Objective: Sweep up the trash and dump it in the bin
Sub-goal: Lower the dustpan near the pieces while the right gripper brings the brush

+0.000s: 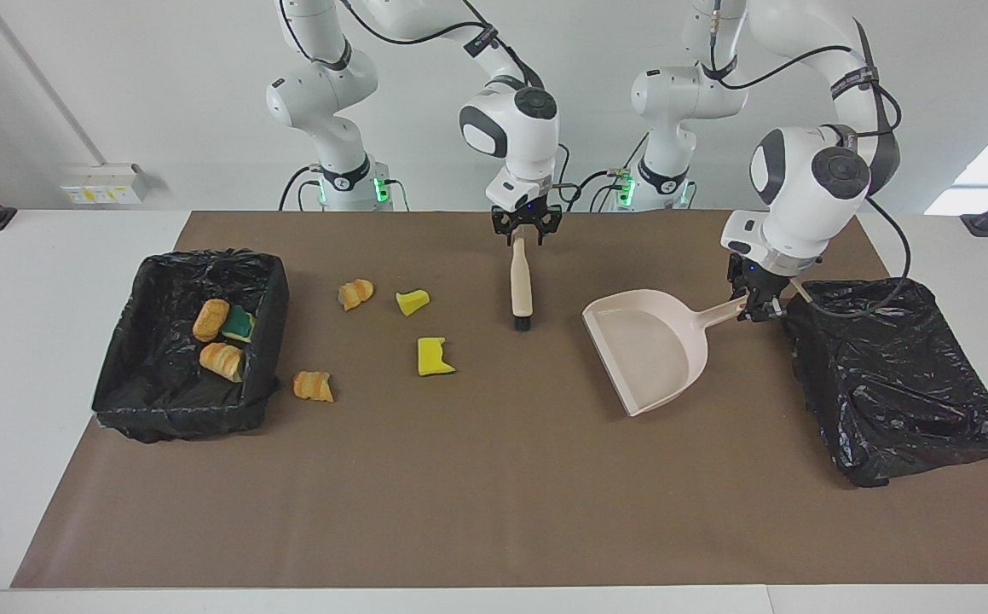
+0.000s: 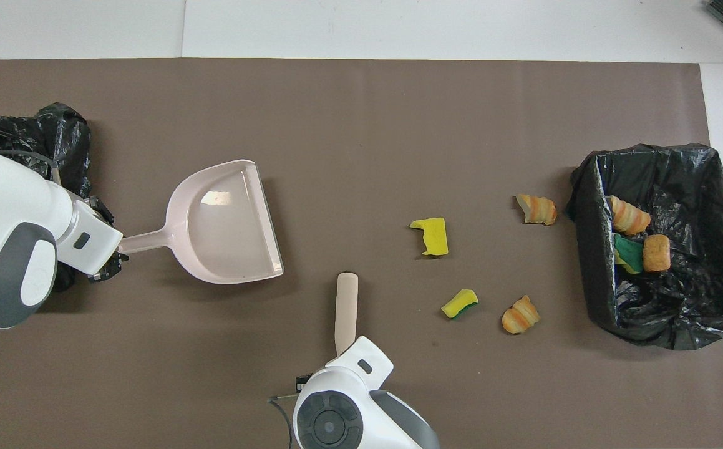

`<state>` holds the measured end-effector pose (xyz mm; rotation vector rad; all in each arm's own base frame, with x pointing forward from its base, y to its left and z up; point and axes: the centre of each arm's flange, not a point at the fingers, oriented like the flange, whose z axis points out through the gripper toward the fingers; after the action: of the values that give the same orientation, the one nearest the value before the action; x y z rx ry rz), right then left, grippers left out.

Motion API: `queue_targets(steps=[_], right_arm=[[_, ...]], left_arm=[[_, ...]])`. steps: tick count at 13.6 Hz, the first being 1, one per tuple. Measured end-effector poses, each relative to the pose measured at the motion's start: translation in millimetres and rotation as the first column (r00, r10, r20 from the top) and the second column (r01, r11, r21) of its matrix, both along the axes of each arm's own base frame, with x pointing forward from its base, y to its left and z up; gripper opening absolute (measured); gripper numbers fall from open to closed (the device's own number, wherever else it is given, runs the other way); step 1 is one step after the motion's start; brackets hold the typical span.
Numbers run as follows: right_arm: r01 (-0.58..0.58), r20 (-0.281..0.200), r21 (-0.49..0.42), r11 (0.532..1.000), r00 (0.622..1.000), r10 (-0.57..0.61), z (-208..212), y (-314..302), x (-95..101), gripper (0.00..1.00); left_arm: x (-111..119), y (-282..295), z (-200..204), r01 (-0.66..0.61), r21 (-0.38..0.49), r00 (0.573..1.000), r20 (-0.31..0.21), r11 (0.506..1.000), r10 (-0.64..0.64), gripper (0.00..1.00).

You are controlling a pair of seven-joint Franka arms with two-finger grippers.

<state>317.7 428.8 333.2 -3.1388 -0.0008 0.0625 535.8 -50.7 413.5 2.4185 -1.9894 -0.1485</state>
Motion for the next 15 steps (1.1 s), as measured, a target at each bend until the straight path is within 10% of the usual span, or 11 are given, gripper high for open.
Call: queue_targets(steps=[9, 15], right_arm=[[0.138, -0.037, -0.086, 0.987, 0.989, -0.141, 58.8, -54.7, 48.3, 0.26], [0.347, -0.087, -0.308, 0.886, 0.917, -0.39, 52.5, -114.9, 63.1, 0.26]], left_arm=[[0.2, -18.8, 0.1, 0.064, -0.004, 0.998, 0.025, 0.998, -0.063, 0.32], [-11.1, -60.0, -6.1, 0.142, -0.003, 0.99, 0.011, 0.99, -0.142, 0.32]])
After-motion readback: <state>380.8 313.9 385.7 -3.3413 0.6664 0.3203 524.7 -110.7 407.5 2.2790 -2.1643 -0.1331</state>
